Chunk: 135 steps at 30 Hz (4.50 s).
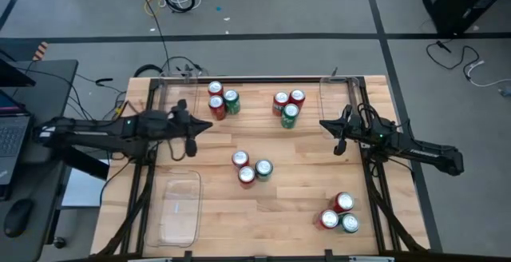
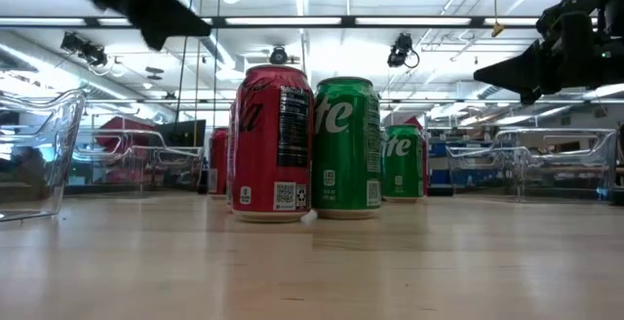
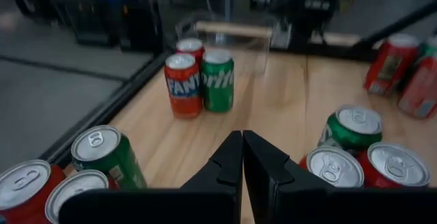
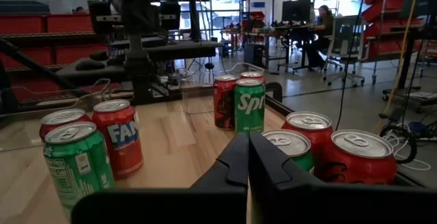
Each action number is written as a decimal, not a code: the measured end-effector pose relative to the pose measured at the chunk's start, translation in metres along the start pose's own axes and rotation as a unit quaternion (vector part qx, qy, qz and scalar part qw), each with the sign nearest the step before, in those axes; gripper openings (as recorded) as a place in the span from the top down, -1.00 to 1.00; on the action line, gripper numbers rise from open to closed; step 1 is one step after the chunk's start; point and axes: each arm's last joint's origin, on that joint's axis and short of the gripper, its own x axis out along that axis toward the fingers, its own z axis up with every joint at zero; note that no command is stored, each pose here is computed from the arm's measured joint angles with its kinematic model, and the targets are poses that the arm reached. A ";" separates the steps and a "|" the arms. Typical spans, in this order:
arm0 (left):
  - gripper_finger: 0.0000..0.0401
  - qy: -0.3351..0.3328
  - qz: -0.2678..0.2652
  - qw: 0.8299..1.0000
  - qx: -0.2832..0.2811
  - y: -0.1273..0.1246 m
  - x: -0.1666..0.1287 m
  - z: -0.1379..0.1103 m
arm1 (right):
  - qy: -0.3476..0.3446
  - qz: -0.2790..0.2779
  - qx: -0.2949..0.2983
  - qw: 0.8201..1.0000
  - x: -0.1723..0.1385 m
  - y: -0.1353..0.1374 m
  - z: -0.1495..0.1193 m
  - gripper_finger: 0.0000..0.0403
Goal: Sort soda cans
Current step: Put the top left green soda can into the top left transparent bin
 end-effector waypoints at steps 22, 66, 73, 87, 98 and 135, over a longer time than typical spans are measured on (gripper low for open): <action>0.92 0.295 0.046 0.954 -0.022 0.050 0.101 0.100 | 0.000 0.000 0.000 1.000 0.000 0.000 0.000 1.00; -0.74 0.473 0.075 0.878 -0.011 0.148 0.190 0.077 | 0.000 0.000 0.000 1.000 0.000 0.000 0.000 1.00; -0.74 0.469 0.061 0.880 -0.032 0.154 0.188 0.077 | 0.000 0.000 0.000 1.000 0.000 0.000 0.000 1.00; -0.74 0.509 0.045 0.859 -0.035 0.159 0.211 0.050 | 0.000 0.000 0.000 1.000 0.000 0.000 0.000 1.00; -0.74 0.511 0.033 0.858 -0.039 0.158 0.210 0.049 | 0.000 0.000 0.000 1.000 0.000 0.000 0.000 1.00; -0.74 0.520 0.046 0.852 -0.036 0.154 0.210 0.051 | 0.000 0.000 0.000 1.000 0.000 0.000 0.000 1.00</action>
